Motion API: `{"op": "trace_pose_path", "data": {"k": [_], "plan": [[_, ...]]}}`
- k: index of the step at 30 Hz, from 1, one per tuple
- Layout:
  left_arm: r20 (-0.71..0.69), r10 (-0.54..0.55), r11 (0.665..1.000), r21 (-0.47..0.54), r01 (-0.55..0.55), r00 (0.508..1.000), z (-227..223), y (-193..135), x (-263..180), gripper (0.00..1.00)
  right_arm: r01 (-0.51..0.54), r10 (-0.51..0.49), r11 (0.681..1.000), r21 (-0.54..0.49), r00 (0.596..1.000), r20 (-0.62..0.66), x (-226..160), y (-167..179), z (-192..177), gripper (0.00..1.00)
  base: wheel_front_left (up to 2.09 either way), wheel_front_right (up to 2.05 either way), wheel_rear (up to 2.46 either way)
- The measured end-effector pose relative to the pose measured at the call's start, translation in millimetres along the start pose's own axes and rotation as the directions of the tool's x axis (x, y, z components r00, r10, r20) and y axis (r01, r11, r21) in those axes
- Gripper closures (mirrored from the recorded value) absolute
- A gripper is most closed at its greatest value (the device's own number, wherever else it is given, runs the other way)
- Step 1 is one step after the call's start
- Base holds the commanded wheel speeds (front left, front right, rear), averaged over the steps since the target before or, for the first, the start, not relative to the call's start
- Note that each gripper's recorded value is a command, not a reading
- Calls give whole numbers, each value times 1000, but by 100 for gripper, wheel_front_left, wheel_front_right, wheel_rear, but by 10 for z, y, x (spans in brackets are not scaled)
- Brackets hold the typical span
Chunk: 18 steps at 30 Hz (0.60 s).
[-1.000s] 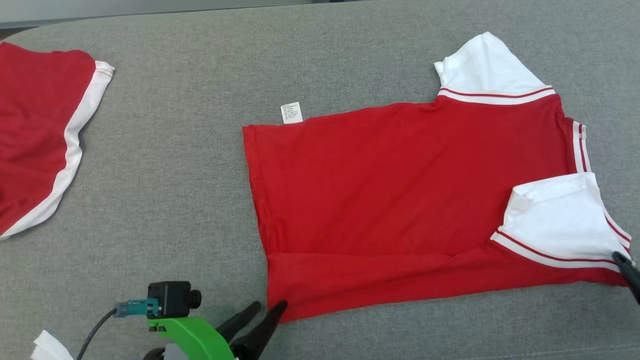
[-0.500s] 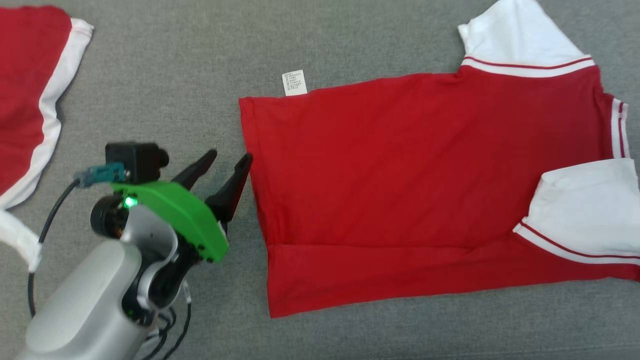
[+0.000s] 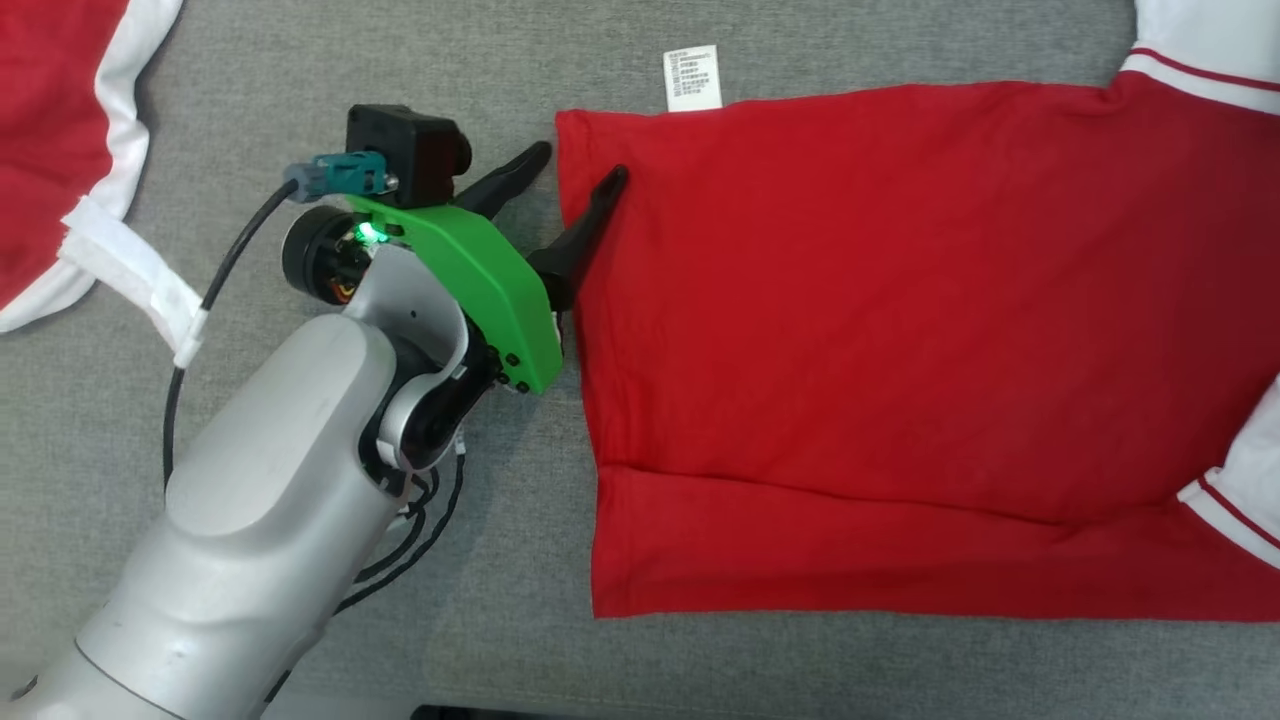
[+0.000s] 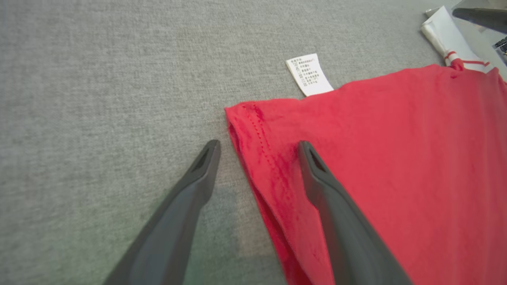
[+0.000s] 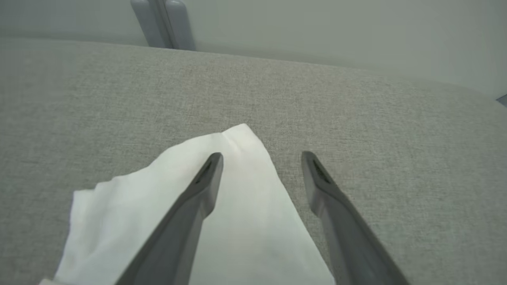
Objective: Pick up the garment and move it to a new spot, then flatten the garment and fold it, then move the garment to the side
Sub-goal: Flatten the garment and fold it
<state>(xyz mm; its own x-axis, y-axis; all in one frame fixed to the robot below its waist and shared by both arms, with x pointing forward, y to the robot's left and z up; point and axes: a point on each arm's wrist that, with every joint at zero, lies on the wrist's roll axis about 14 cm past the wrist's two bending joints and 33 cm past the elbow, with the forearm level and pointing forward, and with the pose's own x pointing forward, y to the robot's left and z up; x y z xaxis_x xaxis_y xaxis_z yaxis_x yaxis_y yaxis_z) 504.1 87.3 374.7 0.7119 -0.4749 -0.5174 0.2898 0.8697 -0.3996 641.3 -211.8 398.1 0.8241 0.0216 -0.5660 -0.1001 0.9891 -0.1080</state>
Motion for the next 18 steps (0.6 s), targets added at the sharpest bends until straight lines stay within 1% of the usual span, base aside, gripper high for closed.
{"op": "trace_pose_path", "data": {"k": [3,12,13,14,15,16,17,18], "plan": [[0,6,1000,18,-6,1000,-4,14,16,0,-19,18,1000,-2,999,-51,148,121,-168,0,0,0,0],[5,-8,999,36,8,1000,68,-46,113,0,-7,8,1000,16,998,-62,308,131,-223,0,0,0,0],[4,-8,999,38,8,1000,70,-50,122,0,-11,12,1000,18,998,-64,310,149,-229,18,0,0,0],[5,-9,999,39,9,1000,76,-53,130,0,-15,17,1000,21,998,-67,313,169,-233,52,0,0,0],[5,-10,999,40,10,1000,82,-56,139,0,-20,22,1000,20,997,-70,315,191,-242,65,0,0,0],[5,-11,999,41,11,1000,85,-58,148,0,-24,25,1000,19,997,-72,318,206,-245,74,0,0,0],[4,-11,999,41,11,1000,82,-56,156,0,-26,28,1000,17,997,-73,324,213,-242,78,0,0,0],[2,-11,999,42,11,1000,82,-50,162,0,-28,29,999,18,997,-72,328,216,-238,85,0,0,0]]}}
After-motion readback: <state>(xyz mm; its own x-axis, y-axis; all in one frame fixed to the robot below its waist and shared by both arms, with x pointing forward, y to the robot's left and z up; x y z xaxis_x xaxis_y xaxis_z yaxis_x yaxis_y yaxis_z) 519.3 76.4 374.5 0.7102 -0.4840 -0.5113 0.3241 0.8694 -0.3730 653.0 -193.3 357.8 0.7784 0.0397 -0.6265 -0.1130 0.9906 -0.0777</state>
